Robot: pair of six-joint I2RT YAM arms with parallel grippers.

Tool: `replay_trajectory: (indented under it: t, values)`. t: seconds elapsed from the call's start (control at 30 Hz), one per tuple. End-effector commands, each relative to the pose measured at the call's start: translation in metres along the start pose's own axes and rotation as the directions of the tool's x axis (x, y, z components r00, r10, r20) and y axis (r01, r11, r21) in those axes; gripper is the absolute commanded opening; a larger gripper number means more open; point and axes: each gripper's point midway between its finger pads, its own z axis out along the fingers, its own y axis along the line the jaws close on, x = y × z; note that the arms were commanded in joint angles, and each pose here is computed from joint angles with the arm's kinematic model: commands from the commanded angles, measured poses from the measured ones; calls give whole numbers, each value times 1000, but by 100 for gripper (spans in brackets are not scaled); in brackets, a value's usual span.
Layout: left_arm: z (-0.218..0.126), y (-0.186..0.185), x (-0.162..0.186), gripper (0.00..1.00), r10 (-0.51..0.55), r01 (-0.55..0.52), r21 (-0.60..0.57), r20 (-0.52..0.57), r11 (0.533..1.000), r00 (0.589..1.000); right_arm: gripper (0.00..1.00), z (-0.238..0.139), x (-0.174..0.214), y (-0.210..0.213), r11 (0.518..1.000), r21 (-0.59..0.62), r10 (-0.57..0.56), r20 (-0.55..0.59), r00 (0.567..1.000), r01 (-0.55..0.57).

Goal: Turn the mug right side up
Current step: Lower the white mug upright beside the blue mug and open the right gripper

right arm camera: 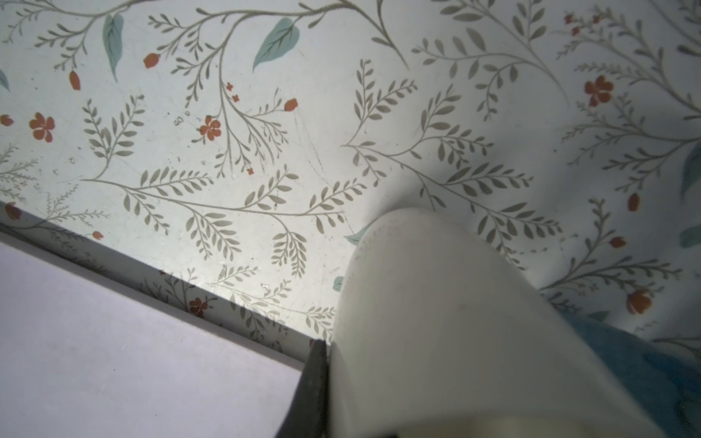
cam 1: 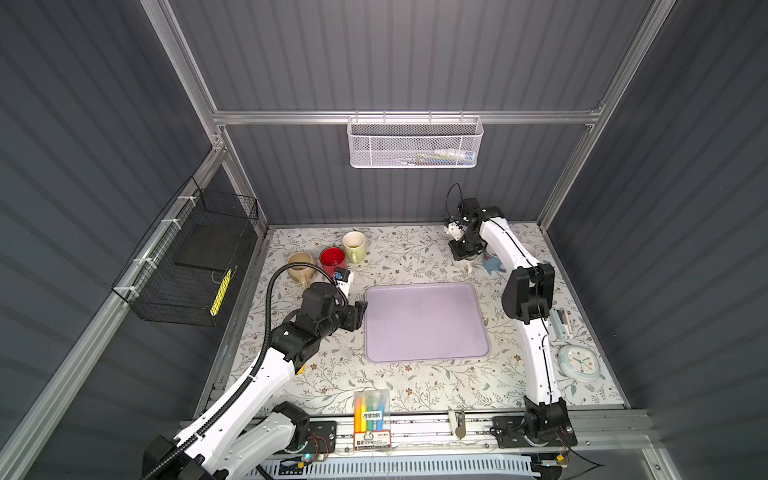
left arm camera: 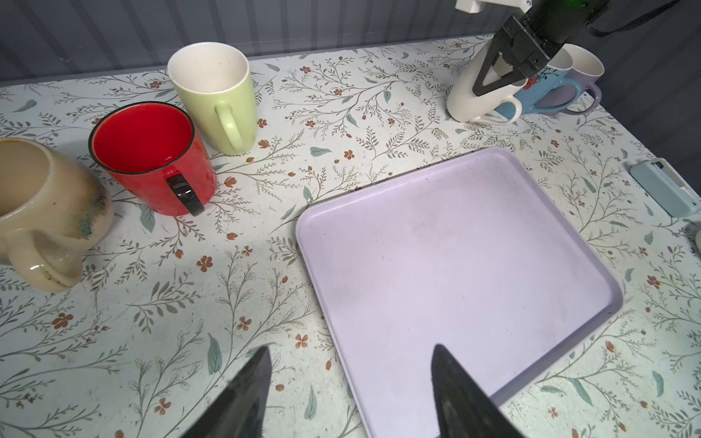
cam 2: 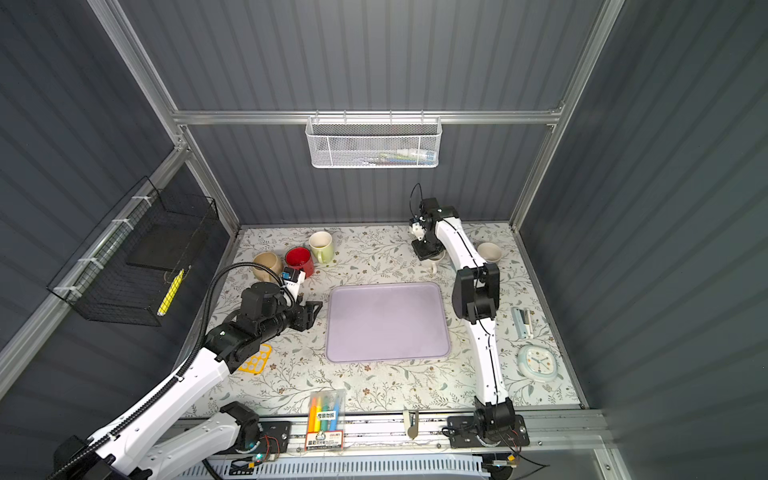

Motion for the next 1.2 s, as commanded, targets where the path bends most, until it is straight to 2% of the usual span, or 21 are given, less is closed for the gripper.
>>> replay_trajectory:
  t: [0.0, 0.3, 0.57, 0.9, 1.17]
  values:
    - [-6, 2, -9, 67, 9, -9, -11, 22, 1000, 1000, 0, 0, -9, -6, 1000, 18, -7, 27, 1000, 6]
    - [-5, 2, -7, 67, 10, -10, -14, 17, 1000, 1000, 13, 3, -11, -7, 1000, 26, -5, 31, 1000, 4]
    - [-6, 2, -7, 67, 10, -10, -13, 20, 1000, 1000, 20, 6, -13, -7, 999, 38, -7, 34, 999, 5]
    - [-7, 3, -6, 66, 10, -10, -17, 19, 1000, 1000, 23, 6, -20, -8, 998, 58, 9, 53, 999, -12]
    - [-9, 4, -5, 66, 10, -10, -18, 22, 1000, 1000, 18, 8, -26, -5, 997, 67, 39, 74, 997, -44]
